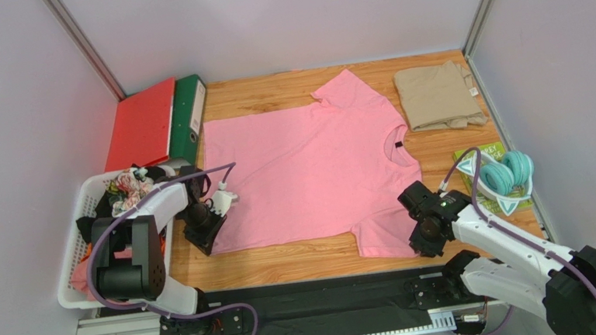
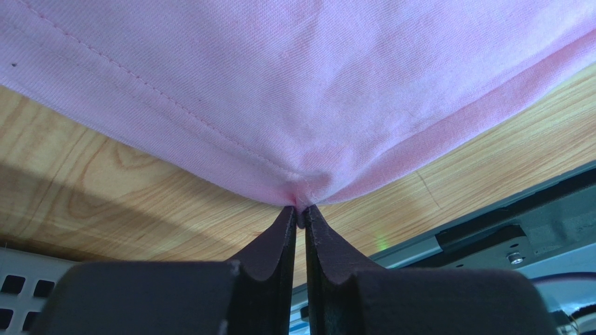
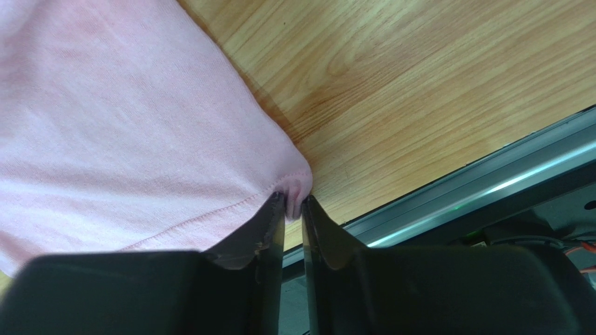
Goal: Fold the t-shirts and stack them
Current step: Grap the side of the flattened tshirt closest away from the robot with both arms
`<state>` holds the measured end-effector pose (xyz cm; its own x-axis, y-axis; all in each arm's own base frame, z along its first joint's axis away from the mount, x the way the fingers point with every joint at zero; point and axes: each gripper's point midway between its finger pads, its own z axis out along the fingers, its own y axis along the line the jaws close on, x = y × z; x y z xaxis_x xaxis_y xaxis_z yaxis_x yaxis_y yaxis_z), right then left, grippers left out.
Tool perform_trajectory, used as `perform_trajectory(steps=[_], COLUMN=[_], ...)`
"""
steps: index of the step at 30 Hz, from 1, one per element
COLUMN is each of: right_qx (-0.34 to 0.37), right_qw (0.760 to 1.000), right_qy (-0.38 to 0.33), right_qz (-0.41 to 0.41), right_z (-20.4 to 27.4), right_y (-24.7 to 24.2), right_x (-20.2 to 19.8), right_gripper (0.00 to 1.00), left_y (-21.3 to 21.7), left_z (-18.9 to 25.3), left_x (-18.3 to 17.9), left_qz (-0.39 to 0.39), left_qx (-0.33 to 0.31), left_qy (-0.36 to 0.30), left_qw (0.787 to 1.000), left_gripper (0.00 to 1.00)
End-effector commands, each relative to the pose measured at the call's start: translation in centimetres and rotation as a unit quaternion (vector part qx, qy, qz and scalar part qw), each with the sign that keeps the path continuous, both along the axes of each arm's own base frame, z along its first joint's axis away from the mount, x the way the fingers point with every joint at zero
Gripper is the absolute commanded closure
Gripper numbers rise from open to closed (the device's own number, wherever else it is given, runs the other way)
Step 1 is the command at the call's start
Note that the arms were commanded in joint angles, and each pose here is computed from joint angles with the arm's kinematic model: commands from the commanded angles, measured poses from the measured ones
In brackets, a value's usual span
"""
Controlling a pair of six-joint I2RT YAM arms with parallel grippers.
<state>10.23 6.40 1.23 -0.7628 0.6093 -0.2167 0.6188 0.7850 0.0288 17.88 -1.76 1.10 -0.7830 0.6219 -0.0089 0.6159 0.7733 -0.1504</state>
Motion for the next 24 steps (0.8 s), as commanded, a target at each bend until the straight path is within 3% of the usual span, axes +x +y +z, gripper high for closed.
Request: perform_trajectory(steps=[1,3,5,11,24], right_qx=[-0.004,0.0,0.003,0.012,0.055], right_qw=[1.0,1.0,1.0,0.999,0.998], right_qy=[-0.016,-0.018,-0.022,-0.038,-0.019], right_qz=[-0.002,-0.001,0.002,0.008,0.025], right_z=[0.5,0.8,1.3,3.7,6.1], right_y=[0.0,0.2,0.4,0.6,1.0], right_x=[0.7,0.9,1.0,1.4,-2.0], right_gripper=[0.9,1.0,1.0,1.0,1.0], left_y=[-0.4,-0.4,-0.4,-0.6,-0.2], left_z=[0.3,0.3,0.5,1.5,3.1], left_x=[1.3,1.3,1.6,2.0,1.1], left_qz=[0.002,0.003,0.005,0.007,0.0], left_qx=[-0.011,-0.01,-0.01,-0.016,-0.013], left_qy=[-0.023,-0.023,-0.028,-0.038,-0.052], left_qw=[1.0,1.0,1.0,0.999,0.999], left_gripper=[0.85,0.9,1.0,1.0,1.0])
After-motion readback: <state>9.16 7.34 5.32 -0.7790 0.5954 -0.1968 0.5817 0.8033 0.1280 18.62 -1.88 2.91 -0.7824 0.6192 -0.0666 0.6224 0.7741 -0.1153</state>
